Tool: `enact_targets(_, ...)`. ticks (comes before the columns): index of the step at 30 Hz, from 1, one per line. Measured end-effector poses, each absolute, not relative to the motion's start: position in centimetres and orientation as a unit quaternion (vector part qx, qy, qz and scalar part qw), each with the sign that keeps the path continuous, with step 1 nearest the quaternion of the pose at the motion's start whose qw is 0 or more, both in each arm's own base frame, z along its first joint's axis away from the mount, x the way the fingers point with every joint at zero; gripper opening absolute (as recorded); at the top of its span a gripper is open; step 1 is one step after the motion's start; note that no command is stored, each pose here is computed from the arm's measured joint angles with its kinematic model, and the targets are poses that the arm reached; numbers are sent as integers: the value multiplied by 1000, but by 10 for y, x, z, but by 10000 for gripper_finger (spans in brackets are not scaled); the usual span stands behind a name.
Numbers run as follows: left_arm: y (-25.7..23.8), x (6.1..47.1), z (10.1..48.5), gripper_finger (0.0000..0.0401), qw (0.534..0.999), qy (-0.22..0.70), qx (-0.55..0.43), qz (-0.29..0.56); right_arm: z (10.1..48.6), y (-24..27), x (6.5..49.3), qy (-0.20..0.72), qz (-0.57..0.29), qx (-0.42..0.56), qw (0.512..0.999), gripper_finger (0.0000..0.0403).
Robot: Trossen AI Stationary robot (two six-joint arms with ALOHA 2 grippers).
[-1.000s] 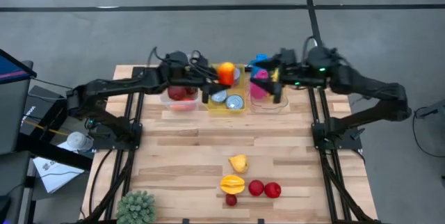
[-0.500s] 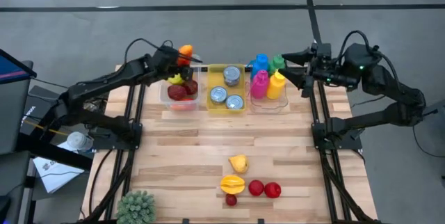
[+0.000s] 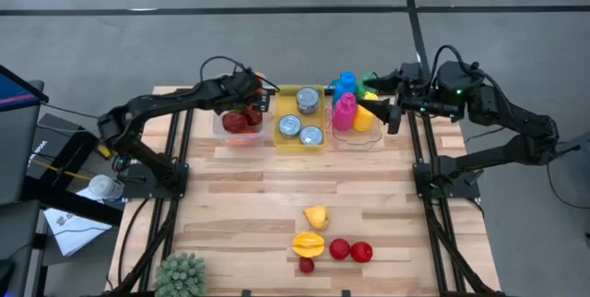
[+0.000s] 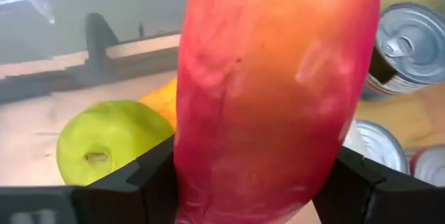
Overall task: Pick & Place Food Item
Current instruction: Put the red mango into the transparent container, then put the tomato into the transparent container
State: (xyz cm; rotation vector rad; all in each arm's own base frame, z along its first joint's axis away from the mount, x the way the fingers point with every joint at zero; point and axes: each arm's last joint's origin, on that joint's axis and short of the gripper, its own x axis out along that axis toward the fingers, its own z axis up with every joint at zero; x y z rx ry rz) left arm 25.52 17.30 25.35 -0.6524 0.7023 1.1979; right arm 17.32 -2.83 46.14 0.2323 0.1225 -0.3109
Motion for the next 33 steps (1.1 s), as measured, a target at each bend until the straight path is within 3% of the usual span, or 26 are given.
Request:
enact_targets(10,175,255,251,259,706,307,-290,568,455,-24,172,95,-145,115,978,306)
enact_targets(20,172,257,250,333,730,343,-291,515,451,-23,171,118,-145,119,975,306)
enact_targets(26,163,248,274,375,763,318,-298,478,416,-9,182,282,-128,181,933,307)
enact_targets(33,139,212,334,373,818,207,-282,456,363,47,220,497,-78,178,846,307)
